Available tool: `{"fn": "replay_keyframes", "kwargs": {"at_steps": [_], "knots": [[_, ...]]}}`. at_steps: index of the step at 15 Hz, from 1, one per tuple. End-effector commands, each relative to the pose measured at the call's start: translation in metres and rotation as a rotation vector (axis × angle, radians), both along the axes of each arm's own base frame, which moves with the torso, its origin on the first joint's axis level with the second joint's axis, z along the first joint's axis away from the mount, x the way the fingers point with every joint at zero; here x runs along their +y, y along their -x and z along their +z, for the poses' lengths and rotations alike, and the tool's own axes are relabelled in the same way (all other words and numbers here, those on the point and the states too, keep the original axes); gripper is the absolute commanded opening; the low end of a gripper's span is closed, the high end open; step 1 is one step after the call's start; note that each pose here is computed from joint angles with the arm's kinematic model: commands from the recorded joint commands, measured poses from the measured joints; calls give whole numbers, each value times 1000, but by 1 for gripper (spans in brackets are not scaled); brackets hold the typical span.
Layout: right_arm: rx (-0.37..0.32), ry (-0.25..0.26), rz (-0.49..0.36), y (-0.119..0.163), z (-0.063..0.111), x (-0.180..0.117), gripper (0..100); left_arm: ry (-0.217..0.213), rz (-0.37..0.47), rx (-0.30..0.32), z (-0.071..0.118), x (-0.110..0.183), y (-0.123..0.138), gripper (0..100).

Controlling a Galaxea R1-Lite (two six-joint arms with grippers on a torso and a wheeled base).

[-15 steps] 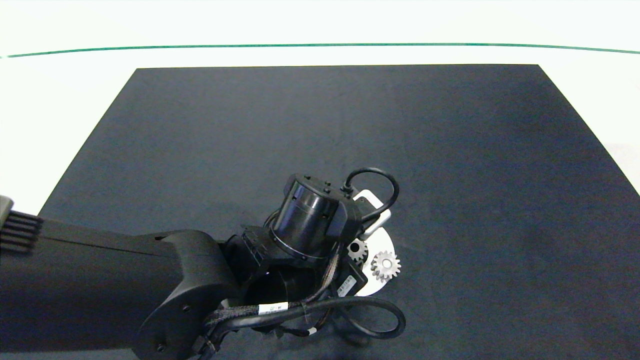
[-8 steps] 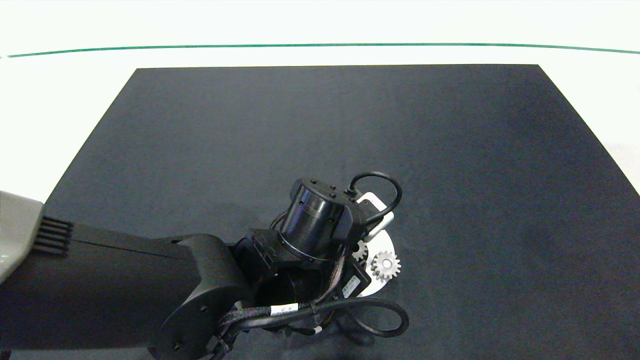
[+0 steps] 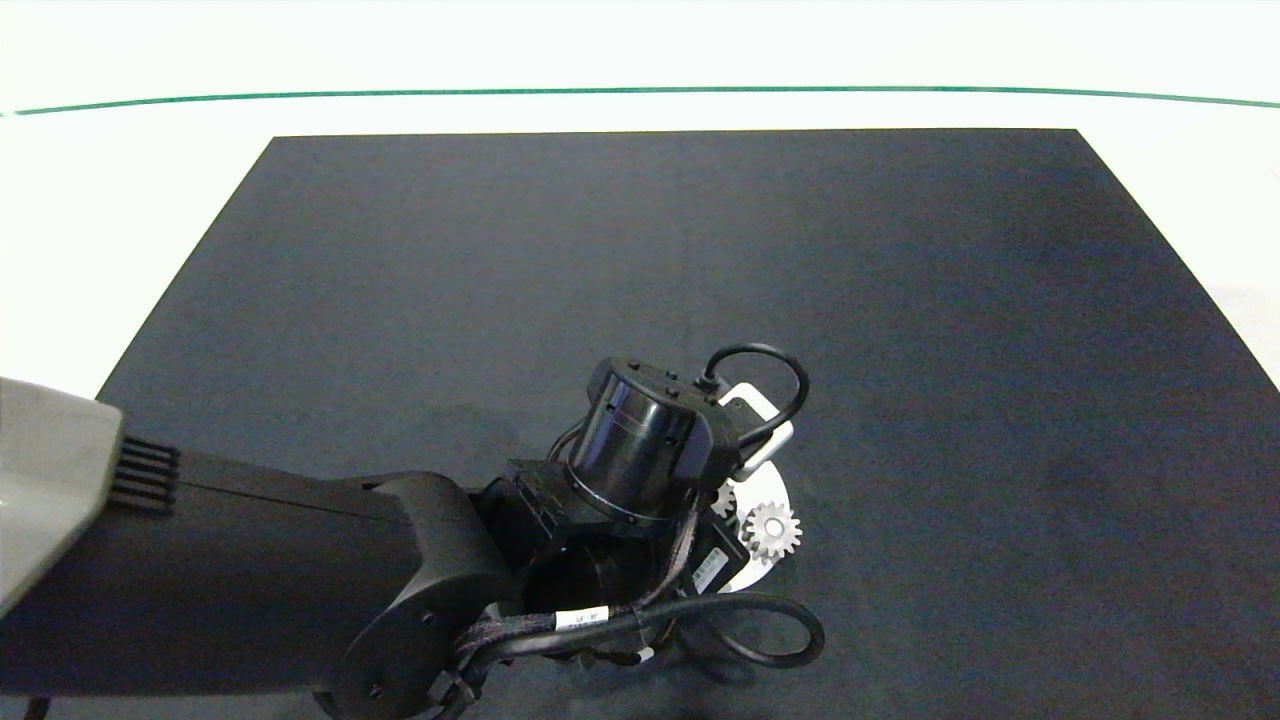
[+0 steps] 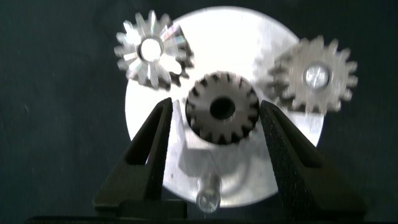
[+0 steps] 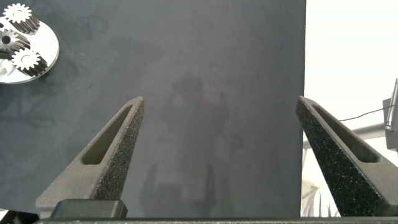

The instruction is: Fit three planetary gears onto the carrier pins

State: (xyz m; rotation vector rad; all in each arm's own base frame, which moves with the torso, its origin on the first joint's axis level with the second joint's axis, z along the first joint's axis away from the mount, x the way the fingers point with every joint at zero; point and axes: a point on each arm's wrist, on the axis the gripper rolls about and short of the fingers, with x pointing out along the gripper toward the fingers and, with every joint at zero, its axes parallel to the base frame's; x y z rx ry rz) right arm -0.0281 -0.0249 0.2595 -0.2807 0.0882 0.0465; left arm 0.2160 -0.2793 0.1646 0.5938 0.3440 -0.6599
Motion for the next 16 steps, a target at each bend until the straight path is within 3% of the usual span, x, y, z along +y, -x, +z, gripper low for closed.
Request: {"fn": "replay_keyframes", "kwargs": {"at_steps": [1,7,16], "knots": [[1,3,-2,0,0,0,100,-8,0,0,-6,-2,-2,55],[-2,1,4,0,1,-1,100,-13,-3,1,-6,-2,-2,55],[-13,-4,4,2,4,-1,100,-13,-3,1,-7,-2,-2,37]]}}
